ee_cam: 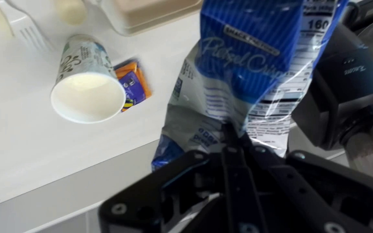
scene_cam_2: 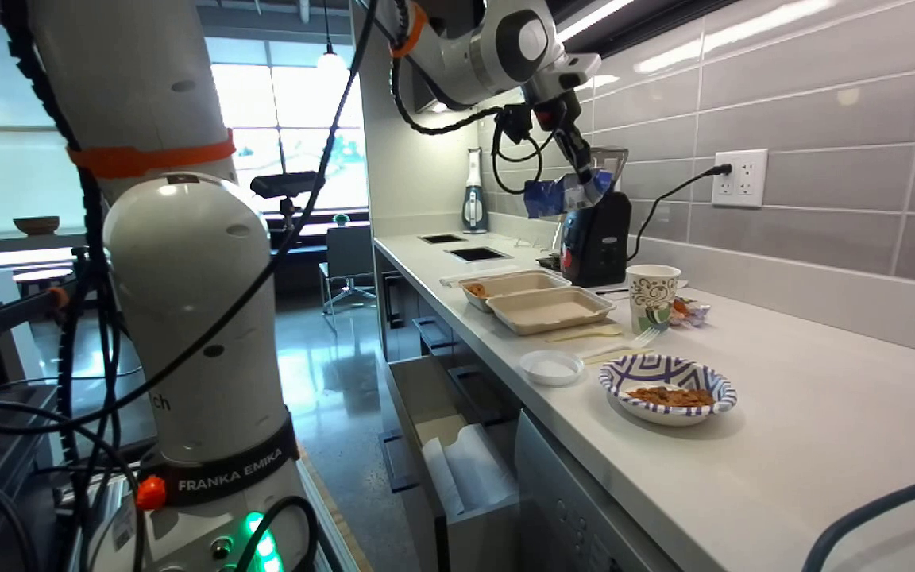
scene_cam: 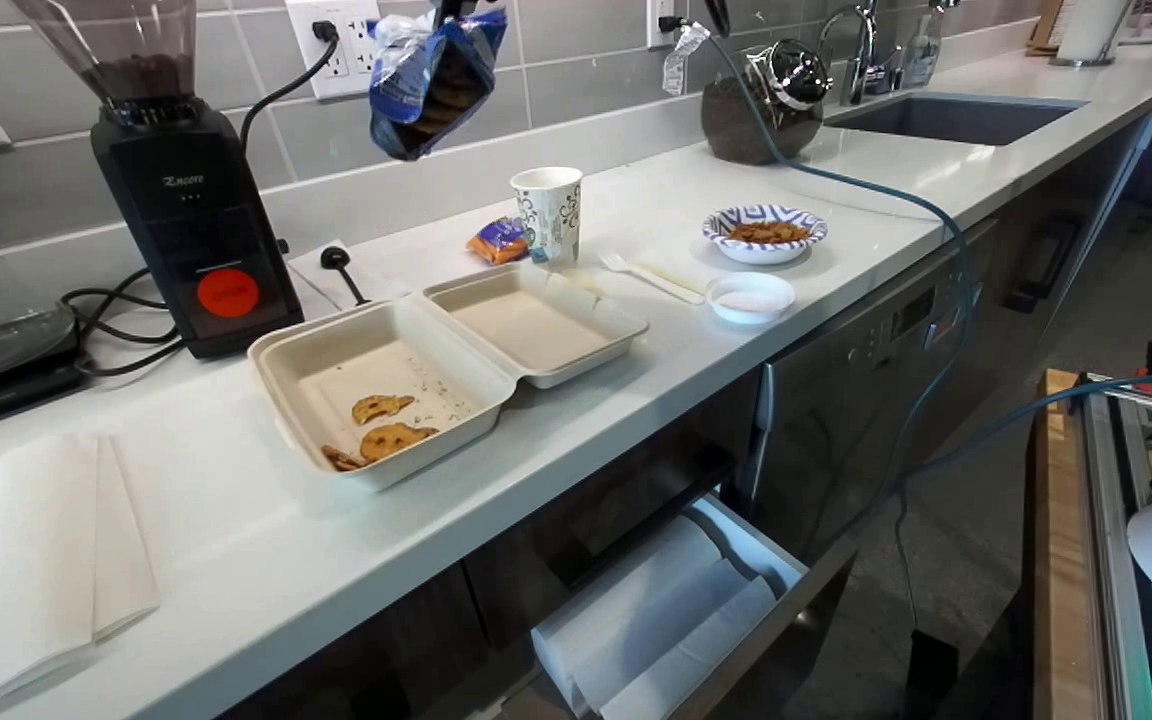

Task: Pour the snacks out of the white and blue packet and into the food pack.

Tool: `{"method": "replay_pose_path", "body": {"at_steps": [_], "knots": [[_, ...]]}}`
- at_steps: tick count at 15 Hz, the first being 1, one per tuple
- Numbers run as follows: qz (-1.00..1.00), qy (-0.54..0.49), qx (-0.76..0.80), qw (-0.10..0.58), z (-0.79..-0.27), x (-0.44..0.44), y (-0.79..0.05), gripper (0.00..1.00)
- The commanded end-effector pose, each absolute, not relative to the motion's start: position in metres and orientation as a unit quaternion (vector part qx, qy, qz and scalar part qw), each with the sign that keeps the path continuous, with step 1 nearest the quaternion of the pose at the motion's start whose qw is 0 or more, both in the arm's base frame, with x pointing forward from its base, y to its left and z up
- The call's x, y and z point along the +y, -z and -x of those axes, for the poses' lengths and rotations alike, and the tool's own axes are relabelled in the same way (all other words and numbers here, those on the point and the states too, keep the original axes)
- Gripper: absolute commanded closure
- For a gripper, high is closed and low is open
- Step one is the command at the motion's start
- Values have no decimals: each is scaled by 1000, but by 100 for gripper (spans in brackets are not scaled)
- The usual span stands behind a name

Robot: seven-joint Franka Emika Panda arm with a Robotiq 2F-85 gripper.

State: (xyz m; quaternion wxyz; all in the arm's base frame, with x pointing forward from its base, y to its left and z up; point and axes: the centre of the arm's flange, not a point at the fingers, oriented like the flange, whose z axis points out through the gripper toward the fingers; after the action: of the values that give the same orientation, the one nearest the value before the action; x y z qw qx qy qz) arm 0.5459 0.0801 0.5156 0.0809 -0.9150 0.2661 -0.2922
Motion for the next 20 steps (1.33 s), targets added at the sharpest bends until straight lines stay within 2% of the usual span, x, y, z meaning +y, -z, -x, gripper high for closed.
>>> {"method": "replay_pose_path", "body": {"at_steps": [1,5,7,14,20], "knots": [[912,294,274,78,-545,70,-521,98],[910,297,280,77,-543,63,-526,100],[902,302,304,55,-548,45,-523,100],[863,325,386,-31,-546,-56,-532,100],[866,296,400,-46,-545,-122,-526,100]]}}
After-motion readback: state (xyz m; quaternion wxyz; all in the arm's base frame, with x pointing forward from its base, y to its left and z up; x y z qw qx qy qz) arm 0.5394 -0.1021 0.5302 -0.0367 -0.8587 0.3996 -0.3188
